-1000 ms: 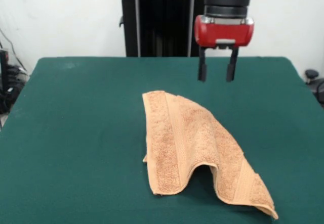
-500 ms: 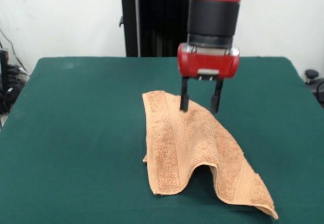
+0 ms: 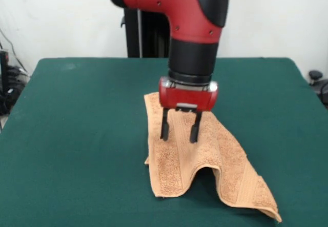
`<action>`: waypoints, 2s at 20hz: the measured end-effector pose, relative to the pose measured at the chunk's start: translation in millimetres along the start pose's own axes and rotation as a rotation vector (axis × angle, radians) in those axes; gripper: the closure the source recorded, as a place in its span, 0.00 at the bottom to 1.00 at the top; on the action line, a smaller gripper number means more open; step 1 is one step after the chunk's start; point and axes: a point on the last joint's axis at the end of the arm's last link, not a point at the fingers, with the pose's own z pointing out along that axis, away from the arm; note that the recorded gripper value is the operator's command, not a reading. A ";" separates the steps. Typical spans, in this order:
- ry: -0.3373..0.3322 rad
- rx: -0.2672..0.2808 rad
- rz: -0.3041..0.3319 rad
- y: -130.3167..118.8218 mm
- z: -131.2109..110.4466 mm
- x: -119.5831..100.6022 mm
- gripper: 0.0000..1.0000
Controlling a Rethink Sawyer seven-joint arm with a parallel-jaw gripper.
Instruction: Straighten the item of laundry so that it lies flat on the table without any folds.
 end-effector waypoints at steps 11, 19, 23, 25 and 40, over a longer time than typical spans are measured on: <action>0.046 0.008 0.040 -26.0 28.7 17.1 0.00; 0.042 0.008 0.036 -24.2 36.9 14.2 0.00; 0.038 0.007 0.033 -22.0 38.2 12.3 1.00; 0.036 0.006 0.032 -21.4 38.3 11.6 1.00; 0.014 0.015 0.027 -23.6 25.8 1.4 1.00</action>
